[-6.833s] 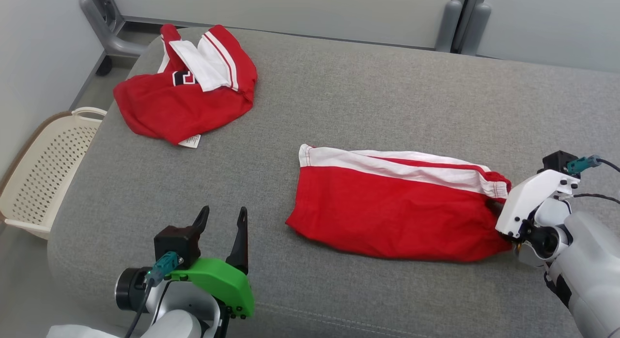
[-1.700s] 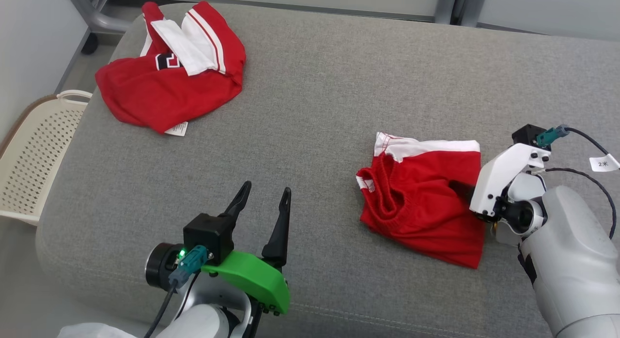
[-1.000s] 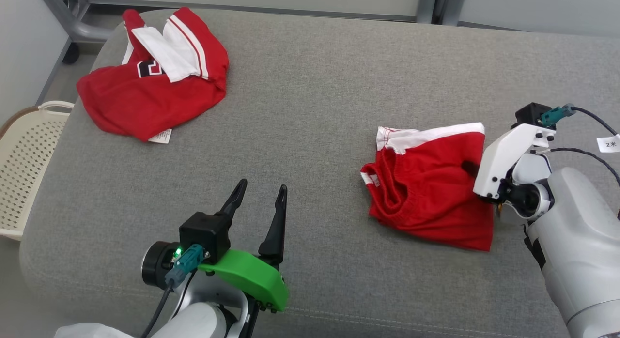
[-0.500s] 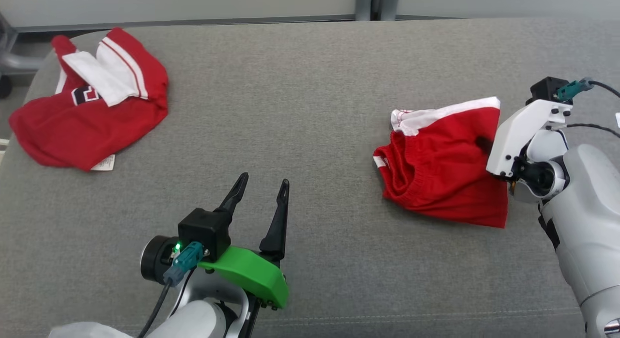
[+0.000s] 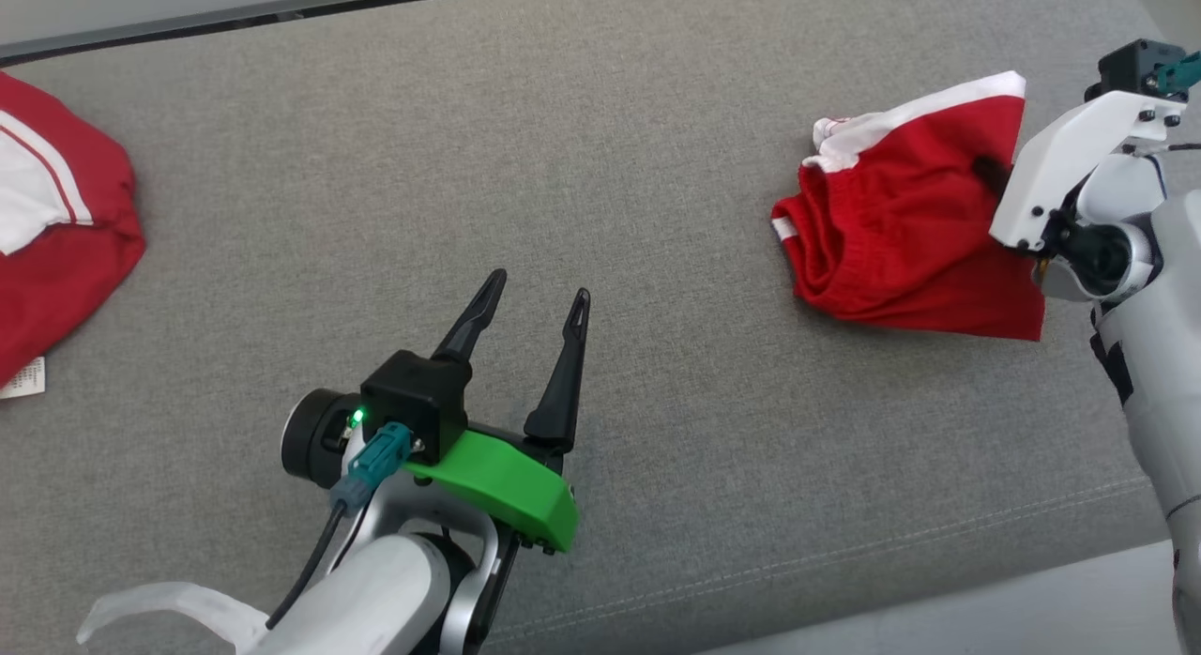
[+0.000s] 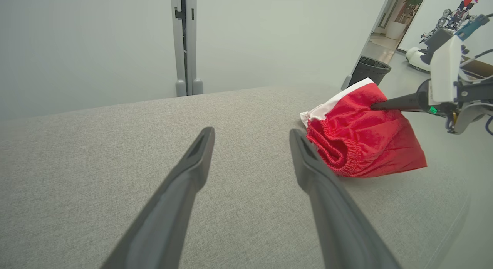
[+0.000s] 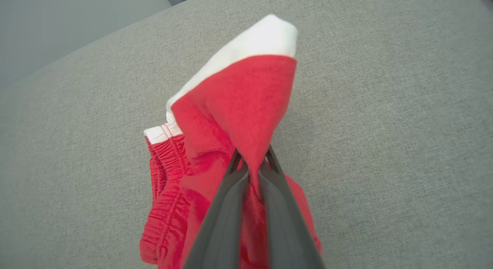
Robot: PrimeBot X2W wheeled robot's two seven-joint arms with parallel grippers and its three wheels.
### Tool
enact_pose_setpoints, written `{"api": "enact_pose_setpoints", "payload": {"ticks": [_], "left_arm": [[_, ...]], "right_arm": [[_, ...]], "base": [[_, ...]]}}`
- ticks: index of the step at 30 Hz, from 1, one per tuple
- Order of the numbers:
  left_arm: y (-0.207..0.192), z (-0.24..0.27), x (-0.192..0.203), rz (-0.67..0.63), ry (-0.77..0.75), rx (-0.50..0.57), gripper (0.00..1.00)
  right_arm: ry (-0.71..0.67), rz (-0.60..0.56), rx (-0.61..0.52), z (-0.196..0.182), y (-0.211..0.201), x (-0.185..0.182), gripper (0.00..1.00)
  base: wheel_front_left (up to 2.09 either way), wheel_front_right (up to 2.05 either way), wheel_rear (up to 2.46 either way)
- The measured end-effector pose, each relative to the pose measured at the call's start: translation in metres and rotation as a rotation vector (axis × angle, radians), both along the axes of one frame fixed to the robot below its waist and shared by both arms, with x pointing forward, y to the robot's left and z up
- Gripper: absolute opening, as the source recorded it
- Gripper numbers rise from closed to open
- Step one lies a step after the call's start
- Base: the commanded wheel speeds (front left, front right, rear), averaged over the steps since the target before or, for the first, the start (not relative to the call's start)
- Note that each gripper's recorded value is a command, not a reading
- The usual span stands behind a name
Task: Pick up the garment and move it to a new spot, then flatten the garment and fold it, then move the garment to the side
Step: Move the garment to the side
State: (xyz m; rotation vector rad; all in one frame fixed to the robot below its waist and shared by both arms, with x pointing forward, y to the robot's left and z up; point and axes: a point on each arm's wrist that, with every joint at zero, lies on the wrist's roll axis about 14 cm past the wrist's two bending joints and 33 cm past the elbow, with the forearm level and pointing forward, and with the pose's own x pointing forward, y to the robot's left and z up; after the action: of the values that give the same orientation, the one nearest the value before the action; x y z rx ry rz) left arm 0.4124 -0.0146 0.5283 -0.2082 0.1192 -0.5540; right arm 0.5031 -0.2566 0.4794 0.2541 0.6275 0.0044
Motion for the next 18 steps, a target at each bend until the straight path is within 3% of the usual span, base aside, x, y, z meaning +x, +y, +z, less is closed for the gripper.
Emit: {"api": "enact_pose_setpoints", "payload": {"ticks": [11, 18], "left_arm": [[-0.002, -0.024, 0.029, -0.021, 0.039, 0.004, 1.0], [0.004, -0.037, 0.041, -0.013, 0.053, 0.019, 1.0]], "right_arm": [[0.002, -0.106, -0.196, 0.003, -0.081, 0.036, 0.0], [0.016, -0.131, -0.274, -0.012, -0.103, 0.059, 0.0]], "base": [[0.0, 0.0, 0.0], [0.0, 0.0, 0.0]]}}
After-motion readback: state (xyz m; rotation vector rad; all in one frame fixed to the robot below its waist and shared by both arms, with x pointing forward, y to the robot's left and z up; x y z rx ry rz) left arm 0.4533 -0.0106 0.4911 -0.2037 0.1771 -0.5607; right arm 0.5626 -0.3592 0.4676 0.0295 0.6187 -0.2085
